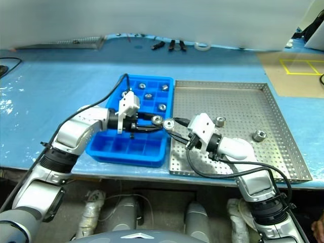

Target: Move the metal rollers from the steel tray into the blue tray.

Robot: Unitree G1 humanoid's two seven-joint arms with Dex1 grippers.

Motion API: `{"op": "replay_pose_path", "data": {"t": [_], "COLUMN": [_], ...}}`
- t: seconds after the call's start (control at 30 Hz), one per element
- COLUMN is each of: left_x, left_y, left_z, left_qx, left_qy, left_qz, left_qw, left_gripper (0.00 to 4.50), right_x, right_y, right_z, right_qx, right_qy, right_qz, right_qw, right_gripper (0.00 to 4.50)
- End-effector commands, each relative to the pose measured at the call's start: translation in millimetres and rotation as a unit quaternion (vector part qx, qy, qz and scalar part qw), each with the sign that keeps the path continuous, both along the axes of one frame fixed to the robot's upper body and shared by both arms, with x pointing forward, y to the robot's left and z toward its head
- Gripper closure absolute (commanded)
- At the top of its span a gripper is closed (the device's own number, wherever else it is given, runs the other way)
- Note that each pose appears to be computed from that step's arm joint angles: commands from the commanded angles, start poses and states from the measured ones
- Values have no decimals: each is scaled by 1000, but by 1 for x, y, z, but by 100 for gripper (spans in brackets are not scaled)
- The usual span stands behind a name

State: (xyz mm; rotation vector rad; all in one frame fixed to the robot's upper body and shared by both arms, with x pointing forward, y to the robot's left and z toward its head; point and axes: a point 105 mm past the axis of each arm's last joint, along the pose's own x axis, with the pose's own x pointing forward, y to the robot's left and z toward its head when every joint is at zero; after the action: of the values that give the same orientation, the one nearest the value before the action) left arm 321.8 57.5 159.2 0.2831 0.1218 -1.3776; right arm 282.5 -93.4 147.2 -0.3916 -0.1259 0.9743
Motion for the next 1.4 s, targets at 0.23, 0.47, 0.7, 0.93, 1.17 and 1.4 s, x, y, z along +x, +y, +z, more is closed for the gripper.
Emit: {"op": "replay_pose_path", "data": {"t": [0.23, 0.47, 0.7, 0.93, 1.17, 1.4], "left_x": [2, -5, -4, -4, -6, -4], "left_y": [16, 17, 14, 13, 19, 23], "left_z": [1, 3, 2, 1, 3, 1], "left_qx": [7, -4, -5, -4, -5, -2], "left_qy": [9, 37, 38, 39, 40, 41], "left_qz": [11, -4, 1, 0, 6, 13], "left_qw": [1000, 999, 999, 999, 999, 999], "left_gripper": [274, 274, 274, 274, 274, 274], "right_x": [23, 19, 21, 18, 12, 10], "right_y": [-53, -65, -75, -77, -84, -59], "right_z": [5, -10, -10, -16, -45, -48], "right_qx": [-34, -74, -98, -105, -98, -80], "right_qy": [-41, -25, -49, -34, 40, 51], "right_qz": [-126, -134, -153, -153, -167, -137], "right_qw": [991, 988, 982, 982, 980, 986], "right_gripper": [290, 290, 290, 290, 290, 290]}}
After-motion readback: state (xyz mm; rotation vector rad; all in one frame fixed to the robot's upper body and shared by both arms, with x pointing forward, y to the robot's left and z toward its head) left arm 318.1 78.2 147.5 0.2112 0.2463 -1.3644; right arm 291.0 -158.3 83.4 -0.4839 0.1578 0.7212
